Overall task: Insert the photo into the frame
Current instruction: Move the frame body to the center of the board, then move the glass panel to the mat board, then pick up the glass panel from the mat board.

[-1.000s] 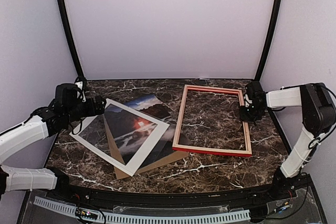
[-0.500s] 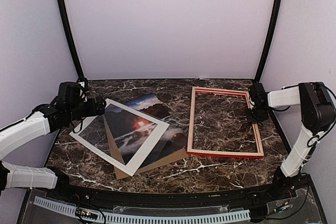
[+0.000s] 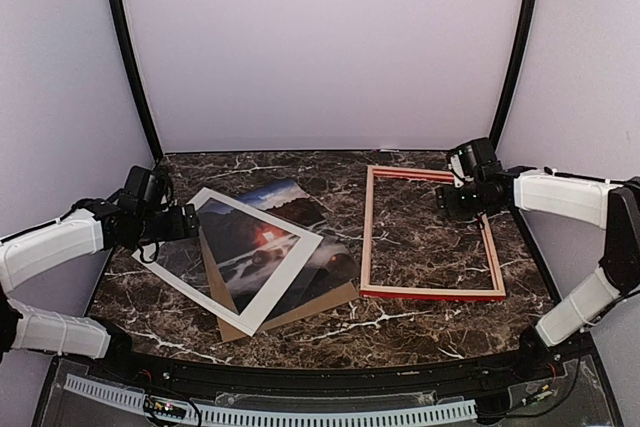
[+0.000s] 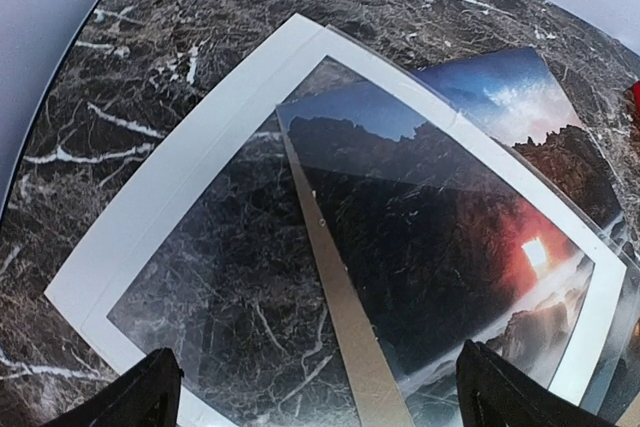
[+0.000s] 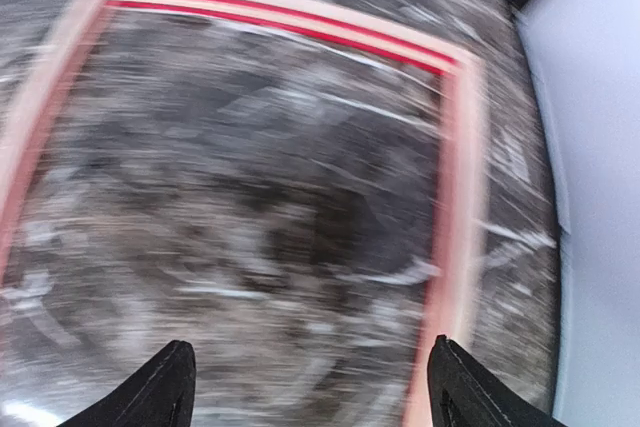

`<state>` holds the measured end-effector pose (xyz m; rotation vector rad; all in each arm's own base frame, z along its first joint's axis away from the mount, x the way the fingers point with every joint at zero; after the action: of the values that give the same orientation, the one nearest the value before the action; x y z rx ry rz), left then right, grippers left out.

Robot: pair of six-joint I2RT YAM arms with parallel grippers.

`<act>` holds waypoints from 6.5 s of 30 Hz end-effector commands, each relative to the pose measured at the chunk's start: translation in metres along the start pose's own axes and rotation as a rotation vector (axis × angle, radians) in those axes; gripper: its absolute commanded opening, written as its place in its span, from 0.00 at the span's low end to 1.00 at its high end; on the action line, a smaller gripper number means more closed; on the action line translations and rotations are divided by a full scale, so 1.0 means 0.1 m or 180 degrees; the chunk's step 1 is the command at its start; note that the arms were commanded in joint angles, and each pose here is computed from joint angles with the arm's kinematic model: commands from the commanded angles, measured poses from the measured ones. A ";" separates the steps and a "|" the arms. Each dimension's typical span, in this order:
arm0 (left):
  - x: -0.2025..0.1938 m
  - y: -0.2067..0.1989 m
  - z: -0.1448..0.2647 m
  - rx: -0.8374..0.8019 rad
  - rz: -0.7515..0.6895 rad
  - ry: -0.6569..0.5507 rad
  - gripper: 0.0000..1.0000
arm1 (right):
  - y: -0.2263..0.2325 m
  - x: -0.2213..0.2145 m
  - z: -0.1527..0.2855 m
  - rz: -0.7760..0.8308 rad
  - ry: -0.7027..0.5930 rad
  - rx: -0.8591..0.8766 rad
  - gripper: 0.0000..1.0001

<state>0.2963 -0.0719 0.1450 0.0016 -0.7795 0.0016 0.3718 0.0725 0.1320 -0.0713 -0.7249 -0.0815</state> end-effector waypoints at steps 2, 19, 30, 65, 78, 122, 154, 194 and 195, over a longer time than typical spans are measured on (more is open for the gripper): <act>-0.36 0.03 -0.03 0.0013 0.0272 0.0372 0.99 | 1.12 -0.02 0.30 0.0231 -0.0085 0.1194 0.82; -1.07 0.13 -0.20 -0.0085 0.0783 0.0886 0.98 | 3.32 -0.66 0.07 0.1123 0.0710 0.2396 0.75; -1.27 0.12 -0.22 -0.0245 0.1038 0.0943 0.96 | 3.52 -0.88 -0.22 0.1150 0.1027 0.2399 0.65; -1.13 -0.07 -0.42 -0.0646 0.0984 0.0631 0.88 | 2.96 -1.12 0.31 0.0144 0.1517 0.2933 0.32; -1.16 0.00 -0.32 -0.0531 0.0998 0.0677 0.94 | 2.68 -1.28 0.23 0.0264 0.1609 0.2445 0.48; -1.20 -0.26 -0.35 -0.0868 0.1181 0.0540 0.82 | 2.75 -1.28 0.72 -0.0192 0.2028 0.3361 0.24; -1.07 -0.37 -0.32 -0.1091 0.1034 0.0365 0.81 | 3.12 -1.44 0.73 -0.0217 0.2340 0.3659 0.29; -0.30 -0.90 0.20 -0.2382 0.0350 -0.0595 0.99 | 2.68 -0.38 1.86 0.0194 0.1172 0.4748 0.00; -0.30 -0.93 0.19 -0.2434 0.0333 -0.0573 0.99 | 2.66 -0.35 1.89 0.0206 0.1137 0.4769 0.00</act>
<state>0.2561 -0.1498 0.1192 -0.7004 -0.8803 -0.1132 0.2518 0.3591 0.2017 1.2323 -0.1866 0.4094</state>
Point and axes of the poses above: each gripper's point midway between its finger pads, its own z axis back along the fingers, its own y axis along the line the jaws close on, x = y × z, the point moved 2 cm from there along z, back along the fingers, and after that the axes turned 12 degrees about -z, right-handed, at the moved point
